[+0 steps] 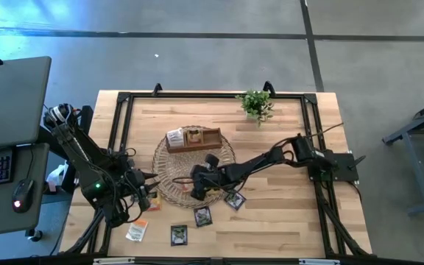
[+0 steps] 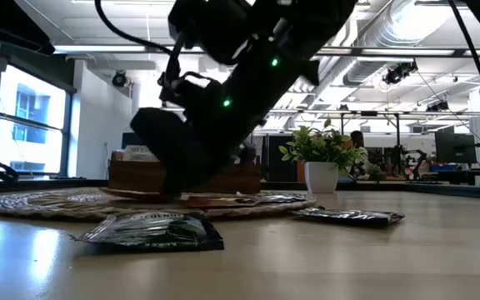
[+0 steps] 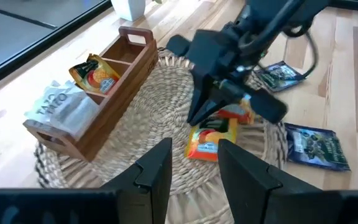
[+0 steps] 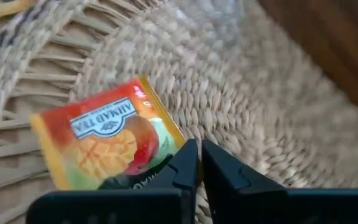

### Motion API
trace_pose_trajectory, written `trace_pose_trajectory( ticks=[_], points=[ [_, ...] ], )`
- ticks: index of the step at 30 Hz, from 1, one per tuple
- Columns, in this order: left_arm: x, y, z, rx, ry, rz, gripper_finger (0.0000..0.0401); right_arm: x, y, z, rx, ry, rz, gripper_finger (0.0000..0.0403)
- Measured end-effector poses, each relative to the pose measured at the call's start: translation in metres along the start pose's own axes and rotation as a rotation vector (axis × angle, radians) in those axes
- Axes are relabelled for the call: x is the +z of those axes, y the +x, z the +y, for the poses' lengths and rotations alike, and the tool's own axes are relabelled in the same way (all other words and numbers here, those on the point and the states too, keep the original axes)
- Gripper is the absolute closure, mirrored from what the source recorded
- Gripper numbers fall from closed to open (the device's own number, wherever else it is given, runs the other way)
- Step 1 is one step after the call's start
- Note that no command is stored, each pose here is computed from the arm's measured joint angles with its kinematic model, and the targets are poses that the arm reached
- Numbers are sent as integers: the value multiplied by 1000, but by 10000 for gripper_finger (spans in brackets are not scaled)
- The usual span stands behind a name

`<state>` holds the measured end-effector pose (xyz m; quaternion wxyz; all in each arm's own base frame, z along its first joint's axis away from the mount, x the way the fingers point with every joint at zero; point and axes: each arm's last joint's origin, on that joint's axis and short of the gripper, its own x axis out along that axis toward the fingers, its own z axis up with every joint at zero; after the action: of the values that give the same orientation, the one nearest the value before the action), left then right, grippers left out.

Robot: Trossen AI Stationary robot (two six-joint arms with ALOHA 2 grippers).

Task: Pick & Place Tea
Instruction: Put the orange tea packet into the middle compartment of the wooden organizer

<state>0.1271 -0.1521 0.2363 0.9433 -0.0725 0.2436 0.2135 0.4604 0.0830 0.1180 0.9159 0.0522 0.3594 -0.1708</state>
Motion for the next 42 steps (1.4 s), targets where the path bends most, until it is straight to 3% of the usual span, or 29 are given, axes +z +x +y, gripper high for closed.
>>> trace_pose_trajectory(
  ticks=[8,13,17,25,34,39,42],
  points=[
    [0,0,0,0,0,0,272,52,-53,-13,-125,-272,-181,398],
    [0,0,0,0,0,2,272,70,-66,-32,-302,-524,-196,399],
    [0,0,0,0,1,2,272,81,-55,-58,-330,-678,-170,401],
    [0,0,0,0,4,2,272,90,-37,-108,-222,-753,-113,402],
    [0,0,1,3,10,2,272,80,-31,-123,-81,-840,1,402],
    [0,0,1,4,10,2,272,84,-31,-125,-139,-850,-24,399],
    [0,0,1,4,10,1,272,87,-32,-123,-118,-875,-60,392]
  ],
)
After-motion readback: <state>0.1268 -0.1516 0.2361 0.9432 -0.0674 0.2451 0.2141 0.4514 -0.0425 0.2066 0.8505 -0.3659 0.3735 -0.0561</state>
